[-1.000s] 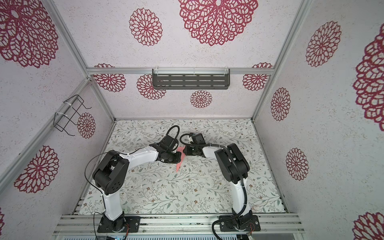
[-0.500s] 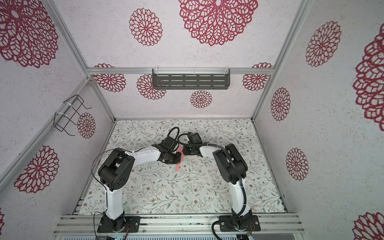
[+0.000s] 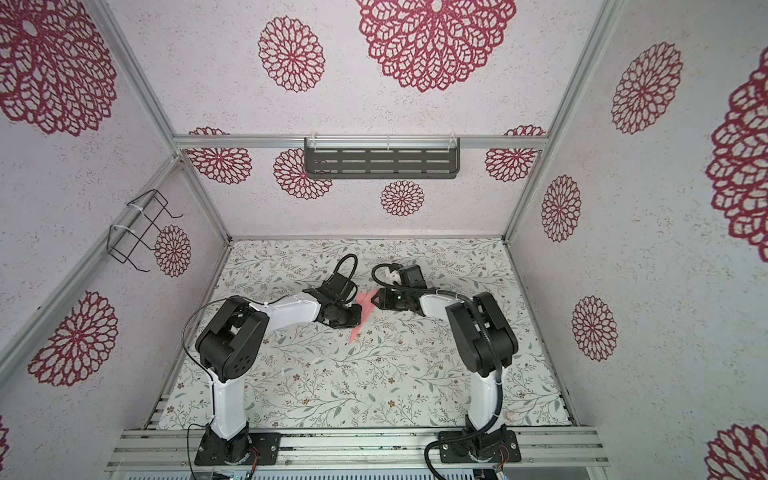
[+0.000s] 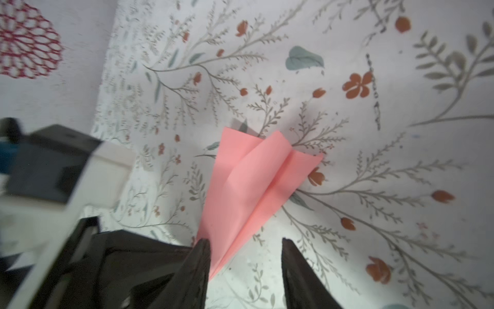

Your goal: Fold a paper plane with a square sheet of paper (pick it up from the middle)

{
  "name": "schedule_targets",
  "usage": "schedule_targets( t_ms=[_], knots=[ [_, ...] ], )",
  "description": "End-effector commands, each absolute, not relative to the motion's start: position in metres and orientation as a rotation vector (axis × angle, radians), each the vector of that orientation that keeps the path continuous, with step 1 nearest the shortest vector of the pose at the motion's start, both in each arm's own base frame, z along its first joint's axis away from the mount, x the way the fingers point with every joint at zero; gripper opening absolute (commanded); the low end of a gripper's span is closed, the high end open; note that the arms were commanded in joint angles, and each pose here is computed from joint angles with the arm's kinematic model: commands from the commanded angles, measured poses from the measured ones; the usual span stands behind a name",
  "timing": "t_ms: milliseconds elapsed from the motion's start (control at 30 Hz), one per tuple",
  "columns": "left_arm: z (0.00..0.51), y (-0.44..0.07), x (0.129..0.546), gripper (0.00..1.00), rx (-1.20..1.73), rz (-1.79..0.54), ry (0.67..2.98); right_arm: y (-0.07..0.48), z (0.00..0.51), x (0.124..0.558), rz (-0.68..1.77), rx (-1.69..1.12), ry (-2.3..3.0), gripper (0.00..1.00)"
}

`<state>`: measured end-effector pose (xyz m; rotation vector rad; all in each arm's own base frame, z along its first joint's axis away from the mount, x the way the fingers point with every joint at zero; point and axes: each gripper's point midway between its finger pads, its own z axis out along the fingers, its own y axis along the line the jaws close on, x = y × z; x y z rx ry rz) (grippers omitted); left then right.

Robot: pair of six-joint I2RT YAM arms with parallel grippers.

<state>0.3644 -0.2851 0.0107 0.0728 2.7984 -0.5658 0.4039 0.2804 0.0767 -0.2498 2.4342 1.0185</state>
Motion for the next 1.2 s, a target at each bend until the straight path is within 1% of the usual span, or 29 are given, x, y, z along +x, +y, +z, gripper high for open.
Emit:
schedule_targets(
  t_ms=[0,167,233,367,500,767,933,1167],
  knots=[
    [-0.029,-0.254,0.334,0.0,0.037,-0.384,2.978,0.305,0.115,0.388,1.209,-0.429,2.29,0.44],
    [-0.03,-0.252,0.333,0.0,0.042,-0.366,2.992,0.315,0.092,0.385,1.313,-0.415,2.337,0.22],
    [-0.029,-0.252,0.332,0.0,0.047,-0.361,2.997,0.32,0.089,0.388,1.344,-0.418,2.336,0.16],
    [-0.031,-0.249,0.327,0.0,0.051,-0.345,3.016,0.325,0.077,0.393,1.357,-0.452,2.365,0.15],
    [-0.032,-0.248,0.325,0.0,0.058,-0.343,3.024,0.325,0.055,0.396,1.353,-0.444,2.422,0.13],
    [-0.036,-0.245,0.32,0.0,0.072,-0.322,3.047,0.306,0.014,0.406,1.251,-0.363,2.527,0.12],
    [-0.038,-0.243,0.317,0.0,0.089,-0.321,3.059,0.288,-0.002,0.419,1.21,-0.25,2.551,0.12],
    [-0.039,-0.243,0.314,0.0,0.099,-0.33,3.062,0.265,-0.011,0.44,1.247,-0.058,2.527,0.12]
  ],
)
